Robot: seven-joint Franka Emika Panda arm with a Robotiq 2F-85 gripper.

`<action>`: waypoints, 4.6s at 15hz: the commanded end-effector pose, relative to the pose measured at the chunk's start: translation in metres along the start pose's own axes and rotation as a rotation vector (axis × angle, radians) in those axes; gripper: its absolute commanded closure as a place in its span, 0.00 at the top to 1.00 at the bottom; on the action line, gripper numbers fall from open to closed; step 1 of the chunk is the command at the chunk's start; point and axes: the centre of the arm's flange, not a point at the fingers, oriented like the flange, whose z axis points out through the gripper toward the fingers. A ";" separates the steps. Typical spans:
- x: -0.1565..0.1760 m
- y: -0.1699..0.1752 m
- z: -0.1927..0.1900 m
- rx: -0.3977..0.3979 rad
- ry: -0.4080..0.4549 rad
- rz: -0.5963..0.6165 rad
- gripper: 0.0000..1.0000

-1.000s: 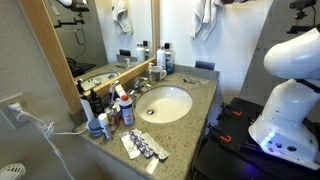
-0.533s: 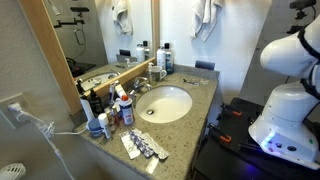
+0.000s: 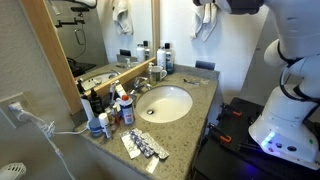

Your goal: Take the towel and clean the central part of the bathing room sink, and then hang back the towel

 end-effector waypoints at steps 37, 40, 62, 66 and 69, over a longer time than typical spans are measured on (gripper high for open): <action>-0.036 -0.029 -0.122 0.272 -0.352 -0.284 0.06; -0.045 -0.011 -0.123 0.311 -0.512 -0.354 0.06; -0.288 0.081 -0.166 0.612 -1.320 -0.604 0.06; -0.326 0.083 -0.166 0.623 -1.268 -0.654 0.06; -0.351 0.083 -0.170 0.655 -1.208 -0.688 0.06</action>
